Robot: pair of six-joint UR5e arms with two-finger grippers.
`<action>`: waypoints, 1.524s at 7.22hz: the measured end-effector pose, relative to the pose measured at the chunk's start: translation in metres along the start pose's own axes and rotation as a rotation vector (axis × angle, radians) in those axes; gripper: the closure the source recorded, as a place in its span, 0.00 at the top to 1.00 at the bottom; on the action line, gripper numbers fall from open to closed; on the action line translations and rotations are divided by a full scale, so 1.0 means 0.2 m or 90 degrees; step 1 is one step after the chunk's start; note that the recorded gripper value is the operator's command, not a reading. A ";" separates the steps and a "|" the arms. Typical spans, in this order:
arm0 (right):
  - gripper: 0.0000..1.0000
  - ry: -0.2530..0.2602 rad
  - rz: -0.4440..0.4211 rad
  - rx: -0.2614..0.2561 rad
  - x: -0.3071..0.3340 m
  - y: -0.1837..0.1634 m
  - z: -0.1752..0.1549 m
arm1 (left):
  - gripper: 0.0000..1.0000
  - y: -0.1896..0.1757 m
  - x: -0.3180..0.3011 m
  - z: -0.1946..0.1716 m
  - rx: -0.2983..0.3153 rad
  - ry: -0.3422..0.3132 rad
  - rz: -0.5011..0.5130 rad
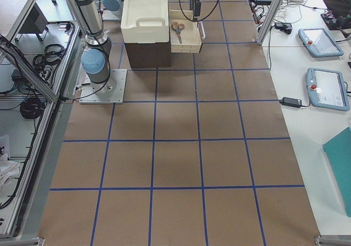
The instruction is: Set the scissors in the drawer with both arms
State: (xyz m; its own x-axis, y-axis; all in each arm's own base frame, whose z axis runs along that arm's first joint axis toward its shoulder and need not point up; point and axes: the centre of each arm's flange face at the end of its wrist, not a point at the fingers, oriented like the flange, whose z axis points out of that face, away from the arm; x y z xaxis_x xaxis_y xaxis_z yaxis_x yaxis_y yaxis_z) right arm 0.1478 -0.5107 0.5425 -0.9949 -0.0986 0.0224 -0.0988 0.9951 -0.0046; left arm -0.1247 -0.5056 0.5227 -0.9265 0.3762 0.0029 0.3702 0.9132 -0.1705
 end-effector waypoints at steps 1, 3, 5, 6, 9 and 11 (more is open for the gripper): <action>1.00 0.002 -0.001 0.004 -0.06 0.00 0.01 | 1.00 0.05 -0.02 0.00 -0.013 -0.024 -0.042; 1.00 0.003 -0.005 0.003 -0.10 -0.01 0.03 | 1.00 0.12 -0.03 -0.01 -0.019 -0.048 -0.091; 1.00 0.003 -0.006 0.005 -0.10 -0.01 0.05 | 1.00 0.13 -0.06 -0.02 -0.019 -0.050 -0.122; 1.00 0.004 -0.006 0.008 -0.10 -0.02 0.05 | 1.00 0.14 -0.08 -0.02 -0.021 -0.045 -0.143; 1.00 0.003 -0.003 0.004 -0.10 0.00 0.07 | 1.00 0.14 -0.08 0.00 -0.027 -0.045 -0.286; 1.00 0.002 -0.003 0.004 -0.10 0.00 0.07 | 1.00 0.14 -0.08 0.01 -0.030 -0.050 -0.313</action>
State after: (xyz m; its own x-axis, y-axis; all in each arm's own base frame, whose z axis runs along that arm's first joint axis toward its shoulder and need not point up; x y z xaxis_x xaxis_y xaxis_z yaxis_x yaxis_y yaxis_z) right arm 0.1681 -0.5092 0.5271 -0.9943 -0.1037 0.0264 -0.1040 0.9945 -0.0107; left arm -0.1003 -0.4858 0.5164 -0.9938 -0.1111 -0.0026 -0.1100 0.9863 -0.1229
